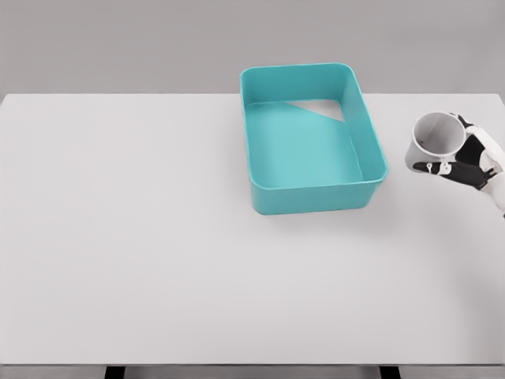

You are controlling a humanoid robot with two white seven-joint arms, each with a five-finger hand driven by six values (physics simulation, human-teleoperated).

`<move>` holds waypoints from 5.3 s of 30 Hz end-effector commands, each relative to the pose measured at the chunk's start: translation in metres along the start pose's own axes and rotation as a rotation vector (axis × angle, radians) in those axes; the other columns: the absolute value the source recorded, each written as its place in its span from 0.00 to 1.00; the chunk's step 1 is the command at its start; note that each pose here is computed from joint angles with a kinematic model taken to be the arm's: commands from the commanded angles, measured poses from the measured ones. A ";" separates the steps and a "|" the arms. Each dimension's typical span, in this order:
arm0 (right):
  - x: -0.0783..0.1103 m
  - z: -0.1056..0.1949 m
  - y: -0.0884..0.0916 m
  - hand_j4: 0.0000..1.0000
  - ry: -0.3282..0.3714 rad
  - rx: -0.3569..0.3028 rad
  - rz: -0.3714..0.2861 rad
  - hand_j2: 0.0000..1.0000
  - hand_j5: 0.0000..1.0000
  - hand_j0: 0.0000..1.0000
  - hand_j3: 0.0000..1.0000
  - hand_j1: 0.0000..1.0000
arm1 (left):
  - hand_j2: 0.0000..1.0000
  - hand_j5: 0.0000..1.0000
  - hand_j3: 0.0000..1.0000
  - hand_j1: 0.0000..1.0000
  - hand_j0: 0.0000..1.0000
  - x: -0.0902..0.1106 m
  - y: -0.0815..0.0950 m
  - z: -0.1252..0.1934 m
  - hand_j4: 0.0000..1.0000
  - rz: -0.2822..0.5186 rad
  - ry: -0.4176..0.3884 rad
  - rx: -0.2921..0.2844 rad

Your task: Put the paper cup into the basket with your right arm

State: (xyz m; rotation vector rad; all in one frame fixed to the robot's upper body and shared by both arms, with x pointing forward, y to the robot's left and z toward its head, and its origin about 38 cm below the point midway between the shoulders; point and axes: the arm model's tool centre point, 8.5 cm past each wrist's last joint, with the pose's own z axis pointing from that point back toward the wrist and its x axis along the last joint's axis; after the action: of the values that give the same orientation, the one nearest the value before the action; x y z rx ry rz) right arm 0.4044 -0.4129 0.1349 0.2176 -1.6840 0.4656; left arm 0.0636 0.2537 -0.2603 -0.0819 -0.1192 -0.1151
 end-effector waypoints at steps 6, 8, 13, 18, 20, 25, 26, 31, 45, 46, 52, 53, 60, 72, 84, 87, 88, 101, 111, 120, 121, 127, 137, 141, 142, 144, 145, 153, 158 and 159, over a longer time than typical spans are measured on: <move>0.014 -0.008 -0.002 0.51 -0.038 0.003 0.015 0.51 0.51 0.51 0.51 0.51 | 1.00 1.00 1.00 1.00 1.00 0.001 0.000 0.000 1.00 0.001 -0.001 0.000; 0.016 -0.010 -0.003 0.51 -0.045 0.004 0.019 0.51 0.51 0.51 0.51 0.51 | 1.00 1.00 1.00 1.00 1.00 0.000 0.000 0.000 1.00 0.001 0.001 0.000; 0.025 -0.017 -0.005 0.51 -0.064 0.006 0.031 0.51 0.51 0.51 0.51 0.51 | 1.00 1.00 1.00 1.00 1.00 0.001 0.000 0.000 1.00 0.000 -0.002 0.000; 0.042 -0.026 0.002 0.51 -0.104 0.036 0.067 0.51 0.51 0.51 0.51 0.51 | 1.00 1.00 1.00 1.00 1.00 0.001 0.000 0.000 1.00 0.000 -0.002 0.000; 0.044 -0.027 0.003 0.51 -0.109 0.038 0.072 0.51 0.51 0.51 0.51 0.51 | 1.00 1.00 1.00 1.00 1.00 0.001 0.000 0.000 1.00 0.001 -0.001 0.000; 0.051 -0.033 0.005 0.51 -0.118 0.052 0.102 0.51 0.51 0.51 0.51 0.51 | 1.00 1.00 1.00 1.00 1.00 0.001 0.000 0.000 1.00 0.000 -0.002 0.000; 0.052 -0.034 0.005 0.51 -0.120 0.053 0.112 0.51 0.51 0.51 0.51 0.51 | 1.00 1.00 1.00 1.00 1.00 0.000 0.000 0.000 1.00 0.001 0.001 0.000; 0.059 -0.042 0.005 0.51 -0.124 0.062 0.146 0.51 0.51 0.51 0.51 0.51 | 1.00 1.00 1.00 1.00 1.00 0.001 0.000 0.000 1.00 0.000 -0.002 0.000; 0.093 -0.071 0.041 0.51 -0.195 0.148 0.292 0.51 0.51 0.51 0.51 0.51 | 1.00 1.00 1.00 1.00 1.00 0.001 0.000 0.000 1.00 0.001 -0.001 0.000; 0.095 -0.071 0.042 0.51 -0.200 0.150 0.295 0.51 0.51 0.51 0.51 0.51 | 1.00 1.00 1.00 1.00 1.00 0.000 0.000 0.000 1.00 0.001 0.001 0.000; 0.102 -0.082 0.054 0.51 -0.207 0.191 0.333 0.51 0.51 0.51 0.51 0.51 | 1.00 1.00 1.00 1.00 1.00 0.001 0.000 0.000 1.00 0.000 -0.002 0.000; 0.107 -0.086 0.057 0.51 -0.214 0.200 0.349 0.51 0.51 0.51 0.51 0.51 | 1.00 1.00 1.00 1.00 1.00 0.001 0.000 0.000 1.00 0.001 -0.001 0.000; 0.111 -0.099 0.075 0.51 -0.212 0.253 0.404 0.51 0.51 0.51 0.51 0.51 | 1.00 1.00 1.00 1.00 1.00 0.001 0.000 0.000 1.00 0.000 -0.002 0.000; 0.120 -0.119 0.093 0.51 -0.195 0.315 0.530 0.51 0.51 0.51 0.51 0.51 | 1.00 1.00 1.00 1.00 1.00 0.001 0.000 0.000 1.00 0.000 -0.002 0.000; 0.117 -0.137 0.117 0.51 -0.121 0.398 0.648 0.51 0.51 0.51 0.51 0.51 | 1.00 1.00 1.00 1.00 1.00 0.000 0.000 0.000 1.00 0.001 -0.001 0.000; 0.116 -0.139 0.120 0.51 -0.112 0.410 0.662 0.51 0.51 0.51 0.51 0.51 | 1.00 1.00 1.00 1.00 1.00 0.001 0.000 0.000 1.00 0.000 -0.002 0.000; 0.115 -0.139 0.120 0.51 -0.099 0.416 0.682 0.51 0.51 0.51 0.51 0.51 | 1.00 1.00 1.00 1.00 1.00 0.000 0.000 0.000 1.00 0.001 -0.001 0.000; 0.103 -0.143 0.126 0.51 -0.014 0.457 0.743 0.51 0.51 0.51 0.51 0.51 | 1.00 1.00 1.00 1.00 1.00 0.000 0.000 0.000 1.00 0.001 -0.001 0.000; 0.088 -0.150 0.110 0.56 0.075 0.423 0.725 0.56 0.56 0.56 0.56 0.56 | 1.00 1.00 1.00 1.00 1.00 0.000 0.000 0.000 1.00 0.001 -0.001 0.000; 0.094 -0.151 0.109 0.86 0.066 0.418 0.731 0.86 0.86 0.86 0.86 0.86 | 1.00 1.00 1.00 1.00 1.00 0.001 0.000 0.000 1.00 0.000 -0.002 0.000; 0.093 -0.151 0.108 0.86 0.070 0.417 0.729 0.86 0.86 0.86 0.86 0.86 | 1.00 1.00 1.00 1.00 1.00 0.000 0.000 0.000 1.00 0.001 -0.001 0.000; 0.094 -0.151 0.108 0.86 0.070 0.416 0.731 0.86 0.86 0.86 0.86 0.86 | 1.00 1.00 1.00 1.00 1.00 0.001 0.000 0.000 1.00 0.001 -0.001 0.000; 0.109 -0.148 0.109 0.92 0.040 0.409 0.743 0.92 0.92 0.92 0.92 0.92 | 1.00 1.00 1.00 1.00 1.00 0.001 0.000 0.000 1.00 0.001 -0.001 0.000; 0.133 -0.116 0.081 0.98 -0.004 0.380 0.691 0.98 0.98 0.98 0.98 0.98 | 1.00 1.00 1.00 1.00 1.00 0.001 0.000 0.000 1.00 0.000 -0.002 0.000; 0.136 -0.111 0.082 0.98 -0.026 0.375 0.669 0.98 0.98 0.98 0.98 0.98 | 1.00 1.00 1.00 1.00 1.00 0.001 0.000 0.000 1.00 0.000 -0.002 0.000; 0.148 -0.096 0.077 0.98 -0.065 0.355 0.640 0.98 0.98 0.98 0.98 0.98 | 1.00 1.00 1.00 1.00 1.00 0.001 0.000 0.000 1.00 0.000 -0.002 0.000; 0.149 -0.088 0.072 0.99 -0.077 0.345 0.603 0.99 0.99 0.99 0.99 0.99 | 1.00 1.00 1.00 1.00 1.00 0.001 0.000 0.000 1.00 0.000 -0.002 0.000; 0.143 -0.035 0.043 1.00 -0.091 0.260 0.449 1.00 1.00 1.00 1.00 1.00 | 1.00 1.00 1.00 1.00 1.00 0.001 0.000 0.000 1.00 0.000 -0.002 0.000; 0.132 -0.019 0.037 1.00 -0.072 0.225 0.414 1.00 1.00 1.00 1.00 1.00 | 1.00 1.00 1.00 1.00 1.00 0.001 0.000 0.000 1.00 0.001 -0.001 0.000; 0.131 -0.018 0.038 1.00 -0.070 0.226 0.411 1.00 1.00 1.00 1.00 1.00 | 1.00 1.00 1.00 1.00 1.00 0.001 0.000 0.000 1.00 0.001 -0.001 0.000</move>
State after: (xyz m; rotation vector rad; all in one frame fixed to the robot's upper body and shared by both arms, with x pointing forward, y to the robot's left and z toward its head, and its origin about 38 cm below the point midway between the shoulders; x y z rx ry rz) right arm 0.3841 -0.3533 0.2522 0.0472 -1.7265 0.9797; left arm 0.0636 0.2537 -0.2603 -0.0819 -0.1190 -0.1148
